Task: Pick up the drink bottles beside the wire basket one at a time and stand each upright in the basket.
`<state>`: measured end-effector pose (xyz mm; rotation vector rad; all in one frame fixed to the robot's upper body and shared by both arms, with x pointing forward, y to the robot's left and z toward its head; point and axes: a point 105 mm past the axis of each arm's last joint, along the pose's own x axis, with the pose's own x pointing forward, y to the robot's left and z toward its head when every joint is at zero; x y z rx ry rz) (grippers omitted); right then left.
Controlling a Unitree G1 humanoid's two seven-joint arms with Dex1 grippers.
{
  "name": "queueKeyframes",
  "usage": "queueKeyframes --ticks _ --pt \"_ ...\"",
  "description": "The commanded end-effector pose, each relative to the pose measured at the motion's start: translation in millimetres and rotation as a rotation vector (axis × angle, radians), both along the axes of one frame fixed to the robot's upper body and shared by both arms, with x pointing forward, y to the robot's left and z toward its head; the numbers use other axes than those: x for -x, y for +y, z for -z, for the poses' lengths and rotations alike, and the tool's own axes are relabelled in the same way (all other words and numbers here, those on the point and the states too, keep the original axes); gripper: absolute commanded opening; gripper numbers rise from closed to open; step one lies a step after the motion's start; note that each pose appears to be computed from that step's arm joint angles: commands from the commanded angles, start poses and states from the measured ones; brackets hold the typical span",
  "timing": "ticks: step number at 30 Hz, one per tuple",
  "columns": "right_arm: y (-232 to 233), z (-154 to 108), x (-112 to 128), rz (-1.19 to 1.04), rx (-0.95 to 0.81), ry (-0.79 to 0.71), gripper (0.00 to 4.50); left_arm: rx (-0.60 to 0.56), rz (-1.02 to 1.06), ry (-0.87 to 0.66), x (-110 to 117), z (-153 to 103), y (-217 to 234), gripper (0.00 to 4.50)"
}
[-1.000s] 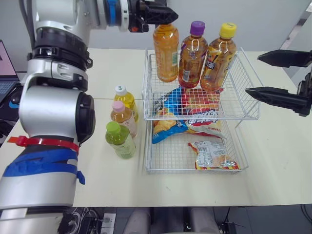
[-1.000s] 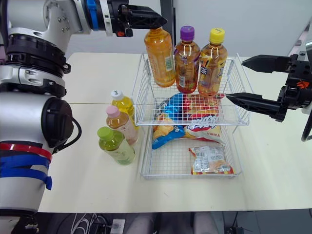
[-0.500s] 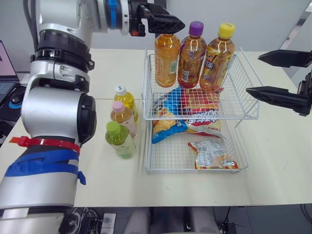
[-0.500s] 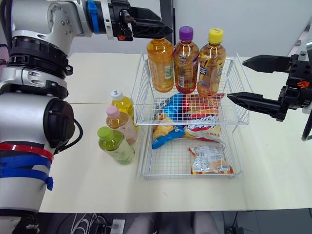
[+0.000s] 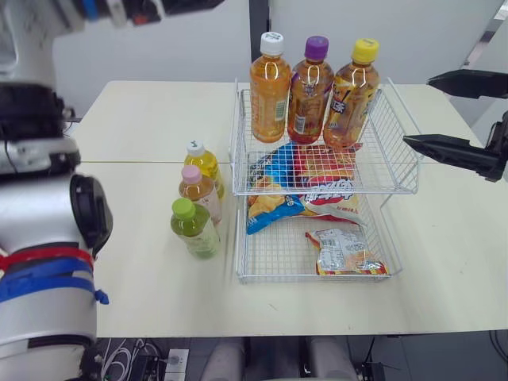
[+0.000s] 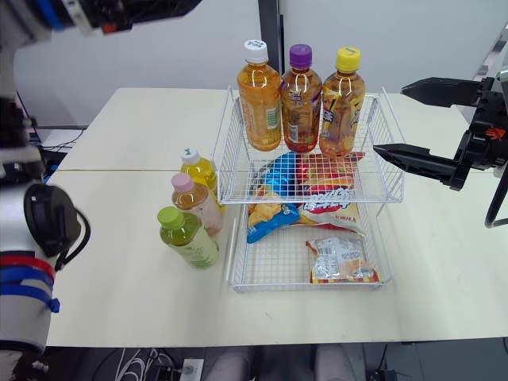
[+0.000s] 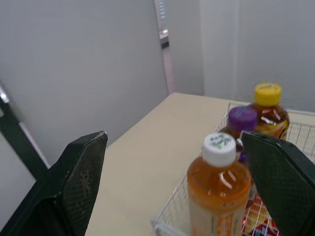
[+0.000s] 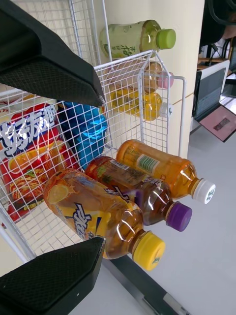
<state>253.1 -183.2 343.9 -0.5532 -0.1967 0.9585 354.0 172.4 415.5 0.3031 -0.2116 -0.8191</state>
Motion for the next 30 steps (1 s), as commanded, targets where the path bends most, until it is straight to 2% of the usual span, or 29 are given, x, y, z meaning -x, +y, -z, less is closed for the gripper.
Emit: queueKeyframes --ticks 1,5,8,12,19,25,30 --pt "2.6 -7.4 3.0 -0.047 0.019 -0.056 4.50 0.024 -0.159 -0.125 26.5 -8.1 36.0 4.48" --pt "11.0 -3.5 -0.2 -0.120 0.024 -0.040 4.50 0.041 -0.263 -0.072 49.6 23.4 63.1 4.48" --pt "22.5 -0.5 -2.3 -0.206 0.025 -0.025 4.50 -0.021 -0.288 -0.001 67.3 56.1 73.6 4.48" --pt "42.3 7.6 1.0 -0.364 0.042 0.037 4.50 -0.015 -0.316 0.123 92.5 92.2 91.9 4.48" --pt "61.5 19.8 5.7 -0.539 0.074 0.138 4.50 0.057 -0.305 0.312 135.7 151.8 87.2 4.48" --pt "63.9 23.1 3.9 -0.554 0.082 0.144 4.50 0.139 -0.307 0.302 149.4 178.0 56.4 4.48" --pt "64.4 22.5 3.6 -0.555 0.085 0.140 4.50 0.210 -0.347 0.256 145.4 193.0 28.0 4.48"
